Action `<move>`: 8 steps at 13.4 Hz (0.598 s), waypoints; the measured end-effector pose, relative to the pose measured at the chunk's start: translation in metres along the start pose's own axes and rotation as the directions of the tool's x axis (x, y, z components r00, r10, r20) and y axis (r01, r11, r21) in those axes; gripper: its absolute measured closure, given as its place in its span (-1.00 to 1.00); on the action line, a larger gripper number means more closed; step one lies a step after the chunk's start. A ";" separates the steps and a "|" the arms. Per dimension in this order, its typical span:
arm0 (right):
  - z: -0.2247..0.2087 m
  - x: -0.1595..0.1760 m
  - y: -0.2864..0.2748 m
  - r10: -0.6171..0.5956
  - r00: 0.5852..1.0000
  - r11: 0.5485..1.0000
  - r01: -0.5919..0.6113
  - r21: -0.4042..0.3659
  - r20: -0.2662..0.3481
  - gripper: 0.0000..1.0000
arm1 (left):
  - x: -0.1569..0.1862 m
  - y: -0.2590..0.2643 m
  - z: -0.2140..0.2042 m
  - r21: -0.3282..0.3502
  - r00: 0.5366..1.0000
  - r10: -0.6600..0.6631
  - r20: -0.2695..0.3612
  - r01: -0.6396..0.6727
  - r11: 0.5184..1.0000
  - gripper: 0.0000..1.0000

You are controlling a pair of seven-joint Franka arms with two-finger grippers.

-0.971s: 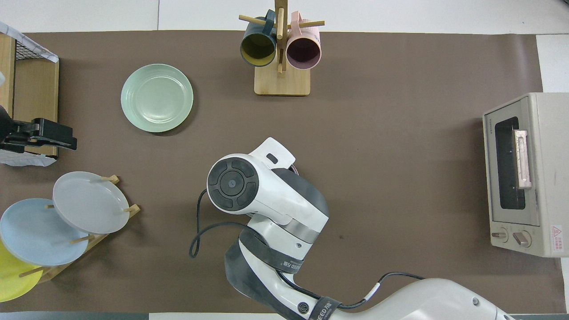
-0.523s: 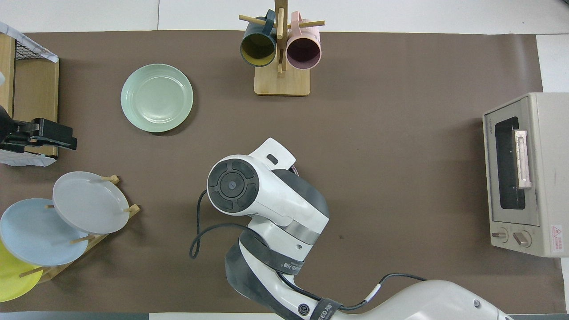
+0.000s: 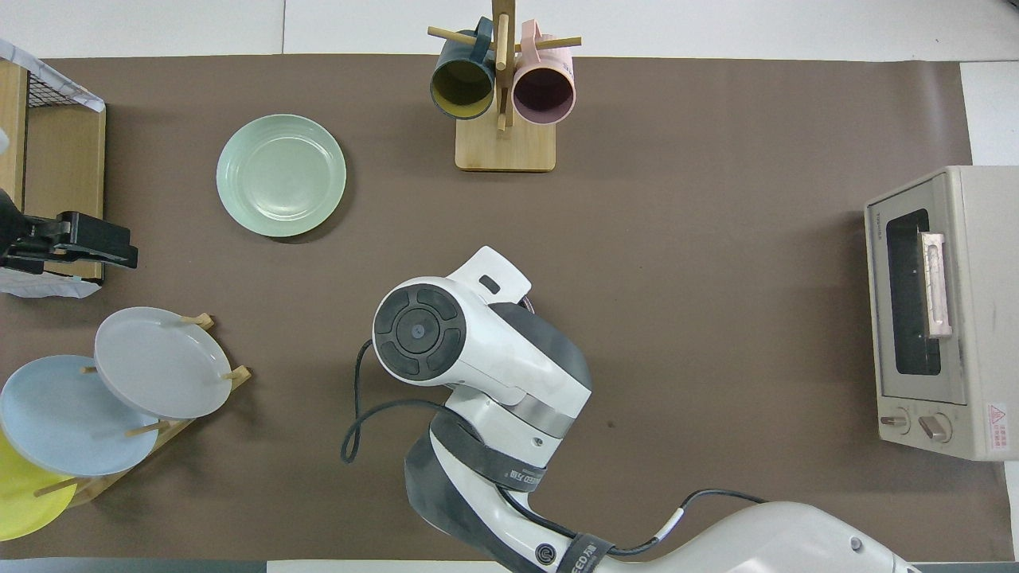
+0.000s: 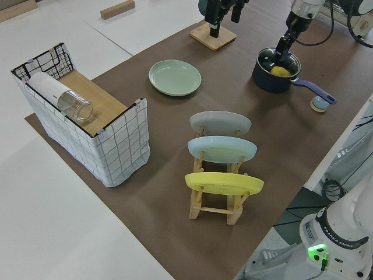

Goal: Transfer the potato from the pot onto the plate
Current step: 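Grasp the glass lid knob with the right gripper, then lift the lid off with the right gripper while the left gripper approaches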

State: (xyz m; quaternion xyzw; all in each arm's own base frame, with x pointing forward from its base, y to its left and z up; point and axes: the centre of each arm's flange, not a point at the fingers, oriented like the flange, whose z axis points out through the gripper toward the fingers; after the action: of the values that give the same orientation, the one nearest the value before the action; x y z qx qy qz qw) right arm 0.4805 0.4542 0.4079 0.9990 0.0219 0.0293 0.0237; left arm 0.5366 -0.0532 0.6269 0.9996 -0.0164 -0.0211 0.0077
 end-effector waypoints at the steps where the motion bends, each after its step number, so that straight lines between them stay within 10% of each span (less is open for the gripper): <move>1: -0.001 0.000 0.000 -0.014 1.000 1.000 0.014 0.001 -0.002 -0.31 | 0.000 0.000 0.000 0.000 1.000 0.000 0.000 0.000 1.000 -1.00; 8: -0.069 0.055 0.094 -0.089 0.995 0.996 0.088 -0.020 -0.045 -0.31 | 0.000 0.002 0.000 0.000 1.000 0.003 0.000 -0.003 1.000 -1.00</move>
State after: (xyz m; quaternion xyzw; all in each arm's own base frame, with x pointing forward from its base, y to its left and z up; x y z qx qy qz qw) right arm 0.5349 0.3657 0.4846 0.9959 0.0662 0.0512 0.0337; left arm 0.5364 -0.0551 0.6269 0.9996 -0.0180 -0.0211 0.0076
